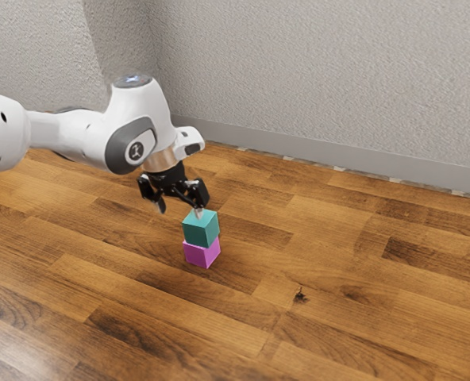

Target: Pick up the blue block with one arm, and put the blue block on the table with one arm

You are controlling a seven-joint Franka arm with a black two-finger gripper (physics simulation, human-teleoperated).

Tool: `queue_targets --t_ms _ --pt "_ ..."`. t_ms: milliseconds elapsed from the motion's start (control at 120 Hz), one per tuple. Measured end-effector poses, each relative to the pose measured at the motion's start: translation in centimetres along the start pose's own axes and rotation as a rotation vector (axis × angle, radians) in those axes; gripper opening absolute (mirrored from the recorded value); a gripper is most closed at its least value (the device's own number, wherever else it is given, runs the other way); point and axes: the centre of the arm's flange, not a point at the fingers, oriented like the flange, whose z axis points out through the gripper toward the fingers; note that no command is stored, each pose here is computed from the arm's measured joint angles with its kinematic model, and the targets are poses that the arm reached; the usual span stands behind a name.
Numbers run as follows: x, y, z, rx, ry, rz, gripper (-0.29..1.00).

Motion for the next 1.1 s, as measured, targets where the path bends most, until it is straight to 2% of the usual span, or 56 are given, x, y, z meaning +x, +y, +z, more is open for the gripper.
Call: queue_targets --t_ms 283,500,1100 --pt "0.3 1.0 0.6 -0.021 0.025 0.023 0.7" --pt "0.4 1.1 2.1 -0.039 0.01 0.013 0.7" --pt "2.8 0.6 5.9 -0.028 -0.015 0.017 0.7"
